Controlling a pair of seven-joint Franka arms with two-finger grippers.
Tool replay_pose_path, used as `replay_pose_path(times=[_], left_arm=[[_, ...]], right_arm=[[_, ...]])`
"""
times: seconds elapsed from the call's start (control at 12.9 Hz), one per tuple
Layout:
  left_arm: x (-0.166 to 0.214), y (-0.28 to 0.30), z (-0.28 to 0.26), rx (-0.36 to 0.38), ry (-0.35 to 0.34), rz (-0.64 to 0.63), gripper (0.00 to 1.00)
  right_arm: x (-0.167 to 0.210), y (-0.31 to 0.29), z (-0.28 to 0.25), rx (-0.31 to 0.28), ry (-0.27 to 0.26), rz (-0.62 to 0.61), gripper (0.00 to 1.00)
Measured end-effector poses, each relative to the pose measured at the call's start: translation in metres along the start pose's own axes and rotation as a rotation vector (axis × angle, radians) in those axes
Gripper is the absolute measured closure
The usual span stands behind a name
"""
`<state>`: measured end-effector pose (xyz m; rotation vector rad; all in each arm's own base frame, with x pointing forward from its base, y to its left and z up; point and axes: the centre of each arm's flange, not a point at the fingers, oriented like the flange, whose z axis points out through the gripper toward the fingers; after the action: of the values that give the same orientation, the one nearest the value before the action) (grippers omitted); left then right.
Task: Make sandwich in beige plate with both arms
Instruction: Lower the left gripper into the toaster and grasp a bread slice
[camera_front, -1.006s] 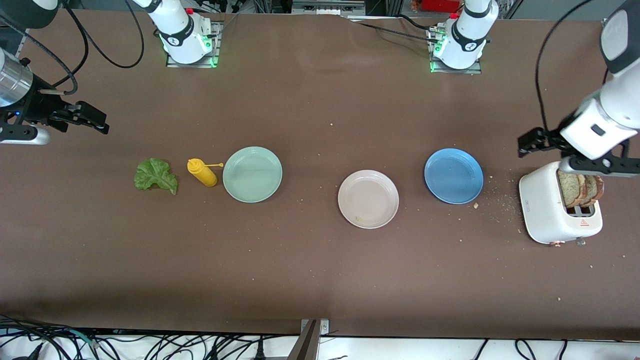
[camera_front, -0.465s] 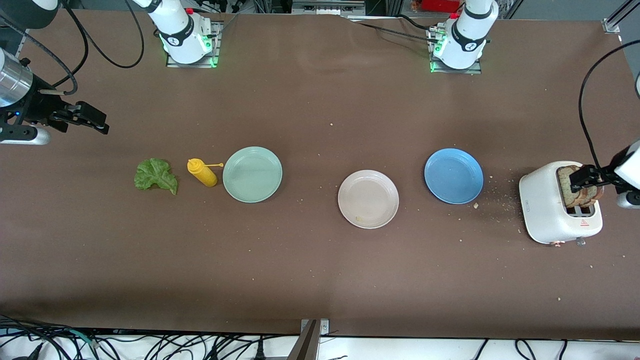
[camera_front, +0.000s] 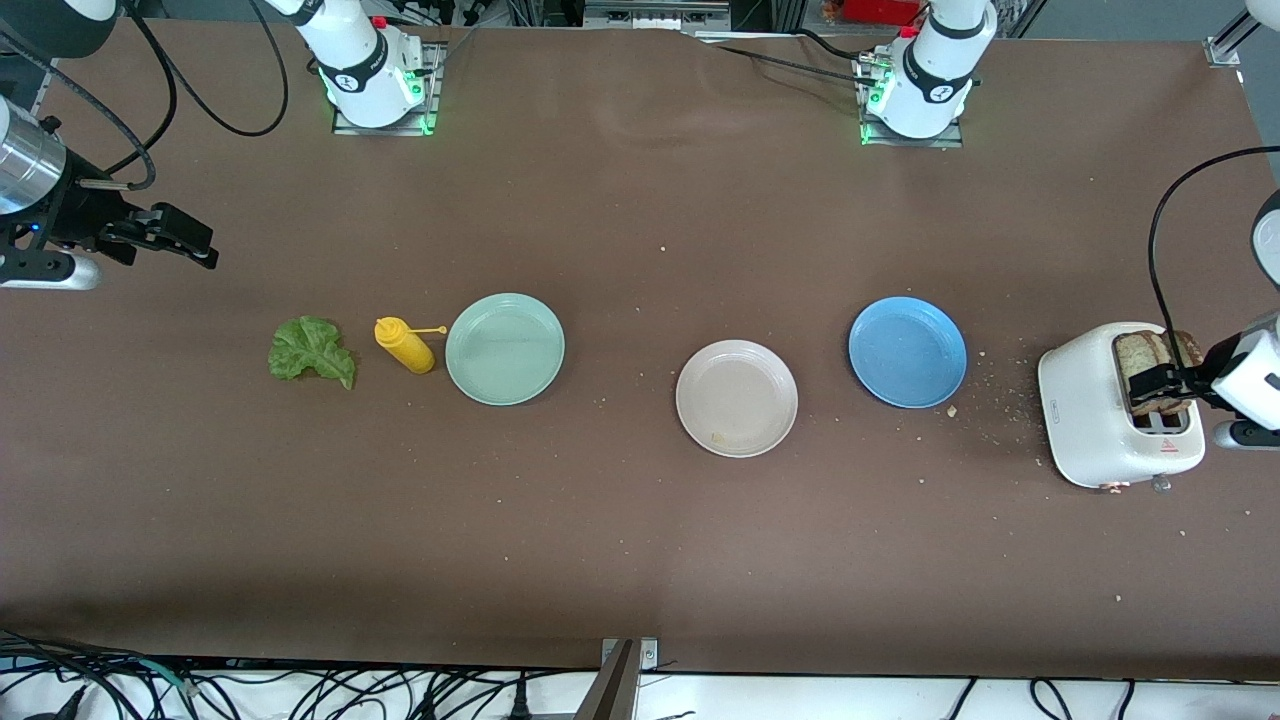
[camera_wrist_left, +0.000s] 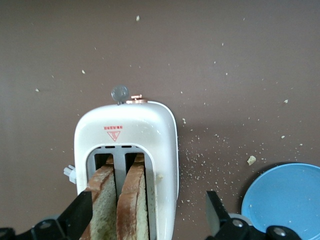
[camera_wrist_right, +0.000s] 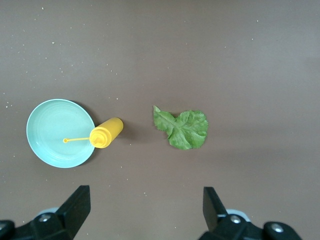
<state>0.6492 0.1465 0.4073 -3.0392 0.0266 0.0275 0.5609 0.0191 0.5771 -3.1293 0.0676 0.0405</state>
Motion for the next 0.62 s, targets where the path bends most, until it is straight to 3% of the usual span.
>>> replay_pose_path(times=[0.46,0.62], left_arm=[[-0.02,-0.016,0.036,-0.018,-0.073,-0.024,0.09],[-0.024,-0.016,0.042,-0.021,-0.086,-0.026,0.32]], right_arm=[[0.0,0.0,0.0,0.0,0.0,0.0,0.0],[0.0,0.0,0.0,0.0,0.0,0.0,0.0]])
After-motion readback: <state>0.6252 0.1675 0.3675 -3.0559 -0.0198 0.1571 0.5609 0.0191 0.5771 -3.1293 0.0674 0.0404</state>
